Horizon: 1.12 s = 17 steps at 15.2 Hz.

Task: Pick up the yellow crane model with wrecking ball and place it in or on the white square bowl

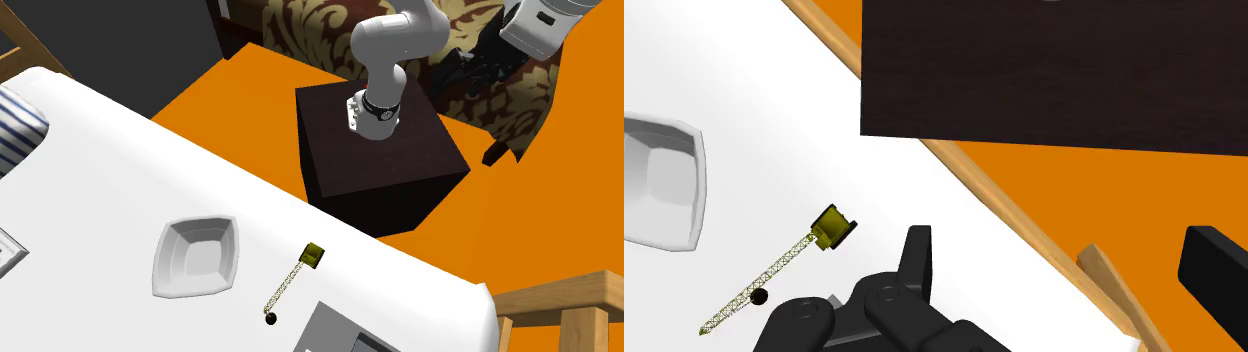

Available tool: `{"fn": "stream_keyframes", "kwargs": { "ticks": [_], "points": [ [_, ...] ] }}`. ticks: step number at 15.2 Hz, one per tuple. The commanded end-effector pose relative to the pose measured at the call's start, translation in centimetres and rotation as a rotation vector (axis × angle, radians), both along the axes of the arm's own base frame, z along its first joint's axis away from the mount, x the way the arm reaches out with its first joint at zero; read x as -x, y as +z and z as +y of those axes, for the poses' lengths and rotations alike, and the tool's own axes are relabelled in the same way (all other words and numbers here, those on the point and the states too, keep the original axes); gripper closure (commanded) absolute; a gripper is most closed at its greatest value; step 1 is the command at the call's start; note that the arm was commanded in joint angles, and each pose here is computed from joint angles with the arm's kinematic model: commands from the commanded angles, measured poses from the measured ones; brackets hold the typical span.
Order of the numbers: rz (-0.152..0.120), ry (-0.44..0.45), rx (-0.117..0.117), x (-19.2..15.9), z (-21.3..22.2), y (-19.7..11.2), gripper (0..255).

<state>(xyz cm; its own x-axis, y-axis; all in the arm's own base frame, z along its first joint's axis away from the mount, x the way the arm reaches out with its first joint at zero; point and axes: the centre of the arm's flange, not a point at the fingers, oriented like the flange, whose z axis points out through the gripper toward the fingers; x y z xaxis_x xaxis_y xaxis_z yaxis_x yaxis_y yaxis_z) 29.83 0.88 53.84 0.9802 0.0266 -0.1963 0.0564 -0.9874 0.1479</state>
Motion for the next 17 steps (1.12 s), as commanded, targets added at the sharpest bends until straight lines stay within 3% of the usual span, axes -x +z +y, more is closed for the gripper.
{"fn": "stream_keyframes", "kwargs": {
  "ticks": [1,17],
  "points": [
    [0.000,0.000,0.000,0.0,0.0,0.0,0],
    [-0.153,-0.303,-0.010,-7.1,-13.5,-14.0,0]
  ]
}}
